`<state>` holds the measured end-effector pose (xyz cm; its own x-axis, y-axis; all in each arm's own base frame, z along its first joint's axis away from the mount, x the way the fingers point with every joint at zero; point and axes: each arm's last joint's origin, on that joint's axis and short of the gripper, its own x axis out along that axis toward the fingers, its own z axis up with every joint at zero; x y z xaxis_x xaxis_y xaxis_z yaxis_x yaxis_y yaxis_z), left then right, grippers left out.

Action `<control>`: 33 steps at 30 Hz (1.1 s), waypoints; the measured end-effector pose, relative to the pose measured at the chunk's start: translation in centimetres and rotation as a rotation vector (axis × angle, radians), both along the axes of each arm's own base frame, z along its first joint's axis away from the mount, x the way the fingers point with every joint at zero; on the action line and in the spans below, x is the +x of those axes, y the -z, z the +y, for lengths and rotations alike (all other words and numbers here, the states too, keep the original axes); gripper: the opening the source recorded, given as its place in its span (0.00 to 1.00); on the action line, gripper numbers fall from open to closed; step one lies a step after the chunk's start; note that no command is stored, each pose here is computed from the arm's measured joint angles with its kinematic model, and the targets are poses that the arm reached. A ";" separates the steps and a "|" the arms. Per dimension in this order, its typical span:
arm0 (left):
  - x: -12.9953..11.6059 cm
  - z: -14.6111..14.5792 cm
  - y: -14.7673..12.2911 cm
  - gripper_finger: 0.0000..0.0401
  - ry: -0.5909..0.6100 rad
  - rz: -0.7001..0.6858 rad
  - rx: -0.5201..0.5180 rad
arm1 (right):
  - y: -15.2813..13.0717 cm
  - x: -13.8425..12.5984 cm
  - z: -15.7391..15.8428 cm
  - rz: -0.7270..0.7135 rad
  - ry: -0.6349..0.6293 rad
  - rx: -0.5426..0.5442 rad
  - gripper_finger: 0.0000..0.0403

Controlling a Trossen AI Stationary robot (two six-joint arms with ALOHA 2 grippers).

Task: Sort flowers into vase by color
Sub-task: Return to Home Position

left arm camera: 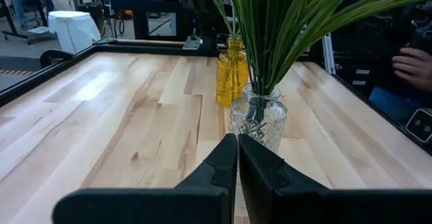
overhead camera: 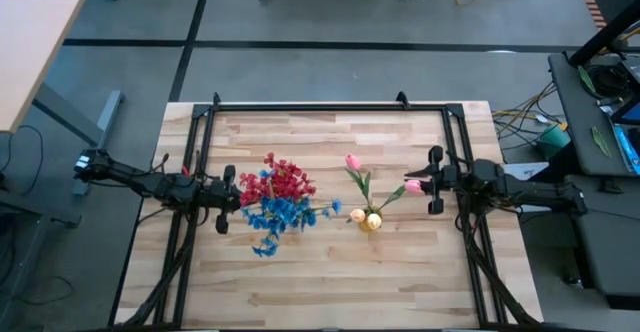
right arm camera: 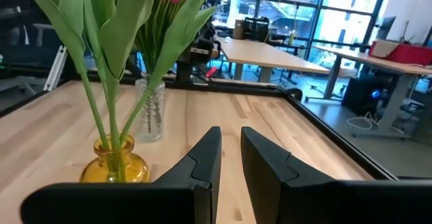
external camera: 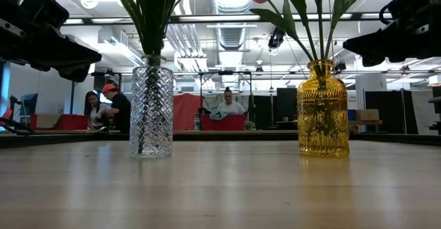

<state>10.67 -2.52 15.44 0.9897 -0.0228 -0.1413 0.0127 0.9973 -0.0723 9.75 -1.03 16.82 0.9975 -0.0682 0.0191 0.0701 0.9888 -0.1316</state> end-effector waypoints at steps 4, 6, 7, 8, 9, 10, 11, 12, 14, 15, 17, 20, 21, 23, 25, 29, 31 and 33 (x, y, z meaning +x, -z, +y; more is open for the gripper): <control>0.0 0.0 0.0 0.00 0.000 0.001 0.000 | 0.0 0.0 0.0 0.003 0.000 0.000 0.13; 0.0 0.0 0.0 0.00 0.000 0.001 0.000 | 0.0 0.0 0.0 0.003 0.000 0.001 0.13; 0.0 0.0 0.0 0.00 0.000 0.001 0.000 | 0.0 0.0 0.0 0.002 0.000 0.000 0.13; 0.0 0.0 0.0 0.00 0.000 0.002 0.001 | 0.0 0.0 0.0 0.002 0.000 0.000 0.13; 0.0 0.0 0.0 0.00 0.000 0.003 0.001 | 0.0 0.0 0.0 0.002 0.000 0.000 0.13; 0.0 0.0 0.0 0.00 0.000 0.004 0.001 | 0.0 0.0 0.0 0.002 0.000 0.000 0.13; 0.0 0.0 0.0 0.00 0.000 0.005 0.002 | 0.0 0.0 0.0 0.002 0.000 0.000 0.13; 0.0 0.0 0.1 0.00 0.000 0.007 0.002 | 0.0 0.0 0.0 0.001 0.000 0.000 0.13; 0.0 0.0 0.1 0.00 0.000 0.009 0.003 | 0.0 0.0 0.0 0.001 0.000 0.000 0.13; 0.0 0.0 0.1 0.00 0.000 0.010 0.003 | 0.0 0.0 0.0 0.000 0.000 0.000 0.13; 0.0 0.0 0.1 0.00 0.000 0.012 0.004 | 0.0 0.0 0.0 -0.002 0.000 0.000 0.13; 0.0 0.0 0.1 0.00 0.000 0.011 0.004 | 0.0 0.0 0.0 -0.002 0.000 0.000 0.13; 0.0 0.0 0.1 0.00 0.000 0.011 0.004 | 0.0 0.0 0.0 -0.002 0.000 0.000 0.13; 0.1 0.0 0.1 0.00 0.000 0.012 0.004 | 0.0 0.0 0.0 -0.002 0.000 0.000 0.13; 0.1 0.0 0.1 0.00 0.000 0.012 0.004 | 0.0 0.0 0.0 -0.002 0.000 0.000 0.13; 0.1 0.0 0.1 0.00 0.000 0.012 0.004 | 0.0 0.0 0.0 -0.003 0.000 0.000 0.13; 0.1 0.0 0.1 0.00 0.000 0.012 0.004 | 0.0 0.0 0.0 -0.003 0.000 0.000 0.13; 0.1 0.0 0.1 0.00 0.000 0.012 0.004 | 0.0 0.0 0.0 -0.003 0.000 0.000 0.13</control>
<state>10.72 -2.53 15.33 0.9880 -0.0219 -0.1529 0.0115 0.9976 -0.0688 9.78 -1.03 16.87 0.9974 -0.0684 0.0219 0.0707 0.9888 -0.1318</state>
